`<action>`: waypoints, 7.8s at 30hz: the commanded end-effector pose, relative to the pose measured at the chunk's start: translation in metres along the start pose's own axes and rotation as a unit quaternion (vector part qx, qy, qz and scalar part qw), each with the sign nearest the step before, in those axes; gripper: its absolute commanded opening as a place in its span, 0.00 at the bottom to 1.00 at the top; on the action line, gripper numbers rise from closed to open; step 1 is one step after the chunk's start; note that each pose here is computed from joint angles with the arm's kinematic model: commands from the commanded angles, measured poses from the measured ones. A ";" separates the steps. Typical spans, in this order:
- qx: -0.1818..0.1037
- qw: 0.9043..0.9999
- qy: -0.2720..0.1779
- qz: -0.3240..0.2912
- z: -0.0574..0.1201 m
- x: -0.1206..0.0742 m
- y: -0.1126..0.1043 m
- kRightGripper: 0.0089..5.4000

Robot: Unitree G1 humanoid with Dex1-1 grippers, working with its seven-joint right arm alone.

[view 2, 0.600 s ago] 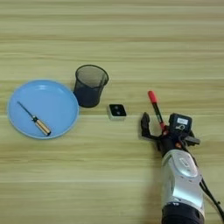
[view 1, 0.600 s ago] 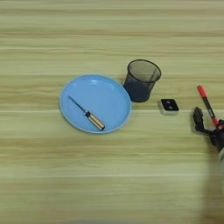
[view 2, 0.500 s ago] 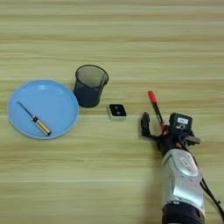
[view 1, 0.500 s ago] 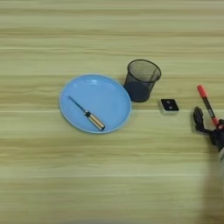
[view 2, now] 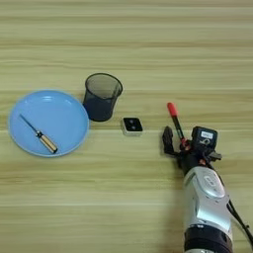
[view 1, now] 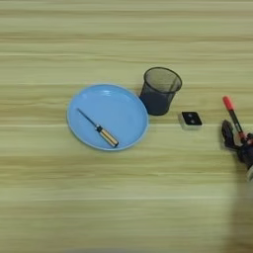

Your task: Move the objects on the table

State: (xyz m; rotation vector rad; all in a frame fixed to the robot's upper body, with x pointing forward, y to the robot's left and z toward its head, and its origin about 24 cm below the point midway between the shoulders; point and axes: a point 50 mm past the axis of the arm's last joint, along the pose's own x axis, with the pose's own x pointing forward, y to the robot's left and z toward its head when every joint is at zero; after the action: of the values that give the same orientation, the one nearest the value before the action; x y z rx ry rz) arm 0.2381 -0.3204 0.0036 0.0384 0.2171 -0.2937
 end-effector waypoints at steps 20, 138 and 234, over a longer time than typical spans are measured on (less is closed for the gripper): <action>-0.004 1.000 -0.012 0.009 0.011 0.007 0.002 0.33; -0.077 0.929 -0.085 0.352 0.059 -0.033 0.213 0.05; -0.069 0.960 -0.206 0.176 0.097 -0.034 0.142 0.99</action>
State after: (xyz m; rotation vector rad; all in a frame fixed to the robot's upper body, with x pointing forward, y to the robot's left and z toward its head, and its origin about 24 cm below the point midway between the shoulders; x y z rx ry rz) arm 0.2632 -0.1805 0.0856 -0.1176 -0.0790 0.0845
